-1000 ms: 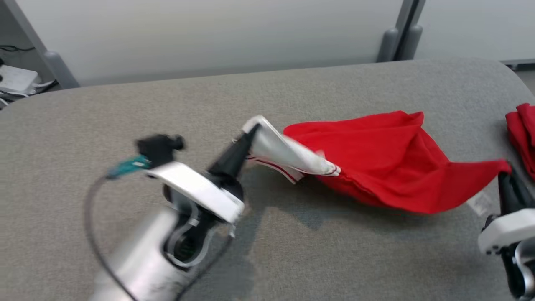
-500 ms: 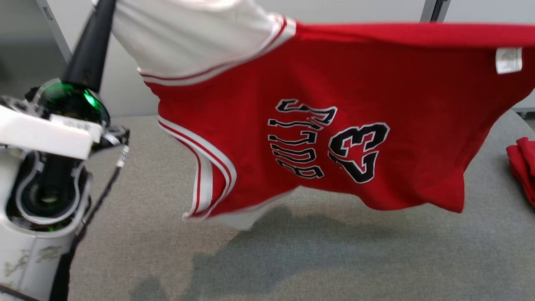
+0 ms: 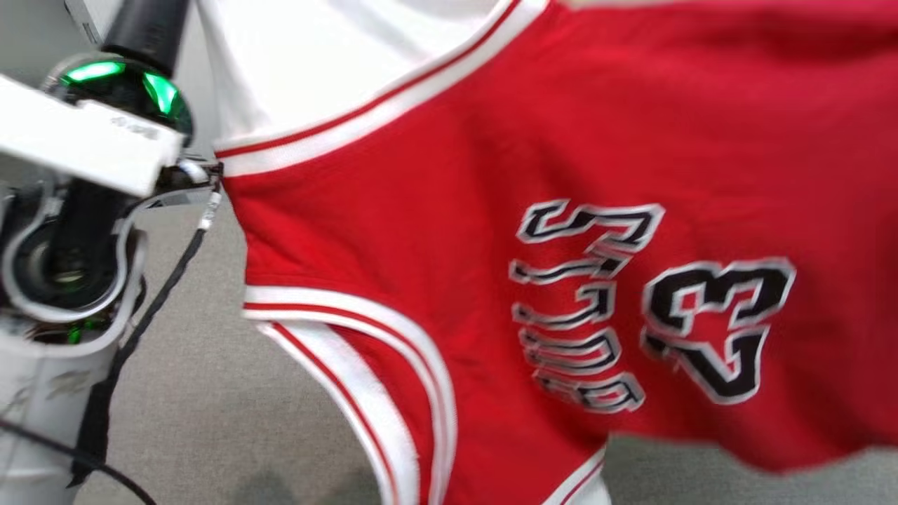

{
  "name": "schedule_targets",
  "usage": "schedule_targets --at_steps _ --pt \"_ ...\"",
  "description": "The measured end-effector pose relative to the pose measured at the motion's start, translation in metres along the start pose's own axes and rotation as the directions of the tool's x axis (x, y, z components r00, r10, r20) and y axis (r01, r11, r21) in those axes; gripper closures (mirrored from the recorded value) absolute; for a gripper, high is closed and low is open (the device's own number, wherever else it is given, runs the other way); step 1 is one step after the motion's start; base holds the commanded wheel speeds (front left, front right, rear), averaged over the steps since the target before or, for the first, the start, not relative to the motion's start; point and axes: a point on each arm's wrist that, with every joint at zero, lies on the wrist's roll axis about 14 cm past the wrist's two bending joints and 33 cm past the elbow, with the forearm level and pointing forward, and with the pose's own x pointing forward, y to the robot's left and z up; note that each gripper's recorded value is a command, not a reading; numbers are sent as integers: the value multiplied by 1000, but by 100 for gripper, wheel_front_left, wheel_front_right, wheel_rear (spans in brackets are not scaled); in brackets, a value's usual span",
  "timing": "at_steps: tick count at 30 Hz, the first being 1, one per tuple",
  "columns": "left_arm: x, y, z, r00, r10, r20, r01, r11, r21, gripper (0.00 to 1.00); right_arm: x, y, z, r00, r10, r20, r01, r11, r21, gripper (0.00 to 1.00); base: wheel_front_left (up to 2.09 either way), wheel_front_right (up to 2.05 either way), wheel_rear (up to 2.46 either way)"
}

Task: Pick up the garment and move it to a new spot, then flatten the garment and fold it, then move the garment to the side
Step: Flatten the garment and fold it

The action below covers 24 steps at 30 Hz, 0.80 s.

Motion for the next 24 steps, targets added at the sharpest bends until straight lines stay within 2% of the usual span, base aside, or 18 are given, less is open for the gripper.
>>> schedule_targets --at_steps 1,4,7,9,11,13,14,16,18,21,24 --pt "0 0 0 1000 0 0 0 1000 0 100 0 0 0 1000 0 0 0 1000 0 100 0 0 0" --pt "0 66 -29 982 177 -63 -176 984 31 100 15 18 -66 979 31 -201 -32 999 -2 100 0 0 0" --pt "-2 128 -53 941 325 -91 -319 945 74 100 42 30 -94 959 42 -281 -59 997 -52 100 0 0 0" --pt "10 148 -50 928 371 -37 -365 924 114 100 67 31 -84 972 30 -234 -56 993 -107 100 0 0 0" --pt "34 141 -31 943 328 54 -332 930 154 100 95 27 -46 996 12 -88 -25 988 -153 100 0 0 0" --pt "56 123 -4 959 247 138 -271 942 200 100 115 28 -3 998 20 66 -5 976 -216 100 0 0 0" --pt "65 115 6 963 213 163 -245 946 212 100 123 31 8 995 28 96 -3 969 -249 100 0 0 0" --pt "72 116 13 964 199 174 -236 945 225 100 133 36 5 995 46 86 -18 955 -296 100 0 0 0" --pt "65 137 -2 961 245 130 -269 939 216 100 136 39 -28 998 54 16 -46 949 -313 100 0 0 0" --pt "31 192 -52 923 383 19 -381 911 158 100 128 41 -104 986 50 -156 -97 946 -308 100 0 0 0" --pt "-30 245 -123 836 533 -131 -528 846 78 100 97 41 -197 931 35 -365 -132 960 -245 100 0 0 0"
